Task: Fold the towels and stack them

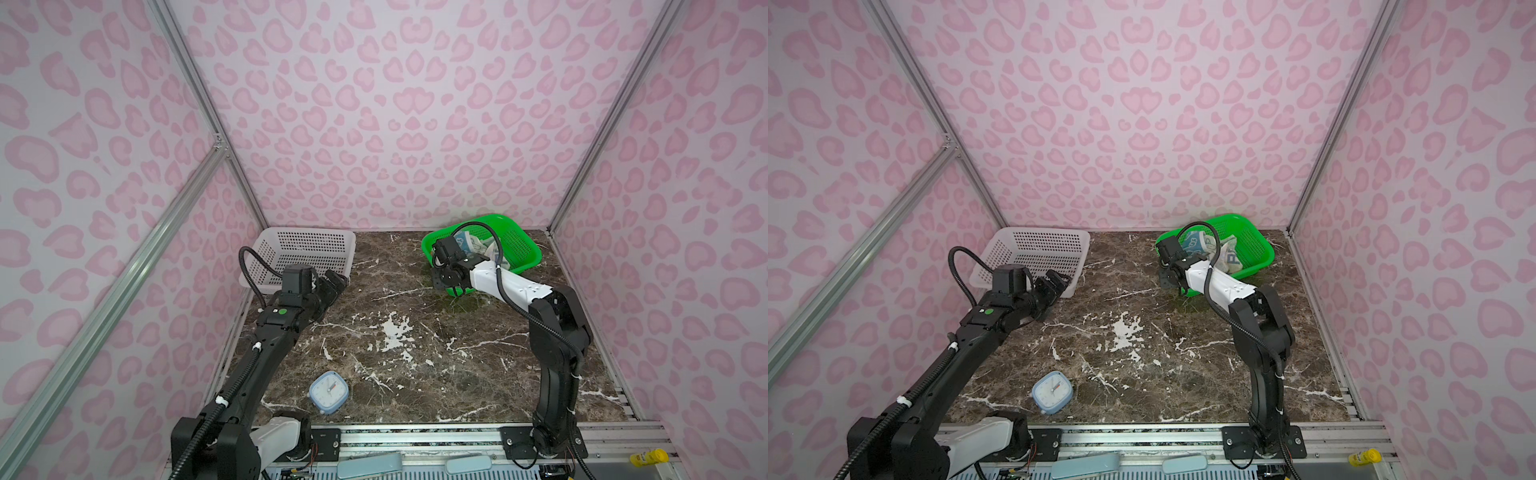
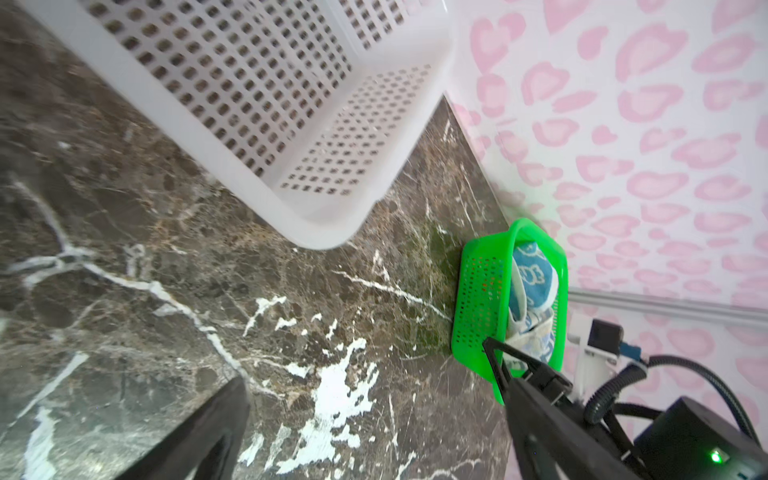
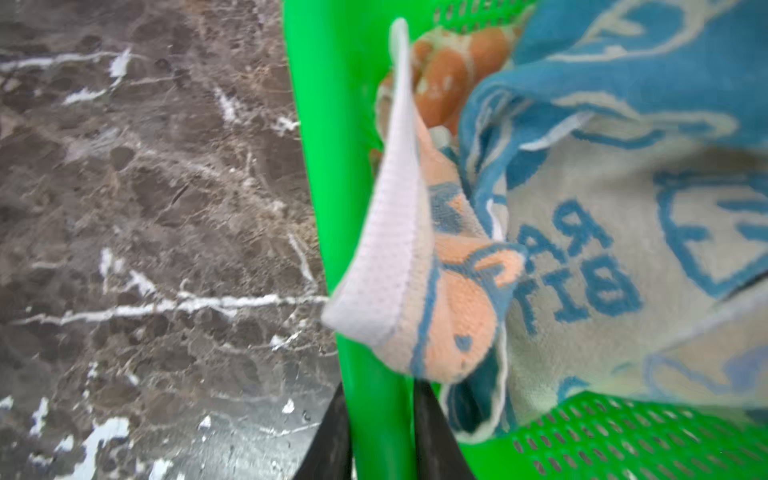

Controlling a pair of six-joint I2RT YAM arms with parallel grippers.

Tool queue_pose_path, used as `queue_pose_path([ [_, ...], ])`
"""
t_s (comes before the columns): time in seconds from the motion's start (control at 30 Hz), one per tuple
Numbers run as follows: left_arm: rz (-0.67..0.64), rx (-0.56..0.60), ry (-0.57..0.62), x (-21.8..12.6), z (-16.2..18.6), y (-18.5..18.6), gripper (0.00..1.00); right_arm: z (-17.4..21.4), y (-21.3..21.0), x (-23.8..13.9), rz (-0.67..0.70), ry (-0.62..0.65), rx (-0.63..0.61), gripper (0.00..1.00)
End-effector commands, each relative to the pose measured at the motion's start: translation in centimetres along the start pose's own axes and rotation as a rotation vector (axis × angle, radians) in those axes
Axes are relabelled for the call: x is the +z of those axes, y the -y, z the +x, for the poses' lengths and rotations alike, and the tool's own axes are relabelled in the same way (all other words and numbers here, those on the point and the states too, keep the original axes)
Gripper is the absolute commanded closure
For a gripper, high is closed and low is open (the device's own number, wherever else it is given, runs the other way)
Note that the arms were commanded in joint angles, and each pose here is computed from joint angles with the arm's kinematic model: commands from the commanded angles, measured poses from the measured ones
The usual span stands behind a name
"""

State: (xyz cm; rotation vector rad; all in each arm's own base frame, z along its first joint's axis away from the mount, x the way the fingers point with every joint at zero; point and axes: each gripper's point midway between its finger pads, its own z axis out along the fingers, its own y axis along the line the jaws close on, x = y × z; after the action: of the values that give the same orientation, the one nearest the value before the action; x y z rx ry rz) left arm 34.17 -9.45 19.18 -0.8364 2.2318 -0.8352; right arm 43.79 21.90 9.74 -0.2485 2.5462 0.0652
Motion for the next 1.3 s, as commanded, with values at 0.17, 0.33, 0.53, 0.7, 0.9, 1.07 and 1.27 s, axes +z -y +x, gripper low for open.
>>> queue_pose_path([
  [0.17, 0.089, 0.129, -0.050, 1.7, 1.4, 4.5, 0.03, 7.9, 6.5, -3.4, 0.207, -0.073, -0.006, 0.76],
  [0.33, 0.067, 0.172, -0.097, 3.9, 3.9, 5.4, 0.03, 7.1, 8.6, -7.1, 0.215, -0.011, 0.045, 0.22],
  [0.53, 0.050, 0.236, -0.160, 5.6, 7.4, 6.4, 0.03, 3.1, 12.9, -10.1, 0.152, 0.045, 0.291, 0.05],
  [0.7, 0.042, 0.273, -0.187, 6.2, 9.0, 6.4, 0.03, 5.1, 17.6, -10.7, 0.166, 0.065, 0.537, 0.04],
  [0.9, 0.038, 0.301, -0.206, 6.5, 9.5, 6.3, 0.03, 9.5, 22.2, -14.0, 0.302, 0.159, 0.721, 0.03],
  [1.07, 0.057, 0.302, -0.219, 7.1, 9.8, 7.2, 0.03, 12.9, 23.7, -13.7, 0.317, 0.207, 0.841, 0.03],
  [1.27, 0.057, 0.317, -0.256, 7.8, 11.2, 7.4, 0.03, 13.3, 23.4, -11.7, 0.275, 0.150, 0.858, 0.13],
])
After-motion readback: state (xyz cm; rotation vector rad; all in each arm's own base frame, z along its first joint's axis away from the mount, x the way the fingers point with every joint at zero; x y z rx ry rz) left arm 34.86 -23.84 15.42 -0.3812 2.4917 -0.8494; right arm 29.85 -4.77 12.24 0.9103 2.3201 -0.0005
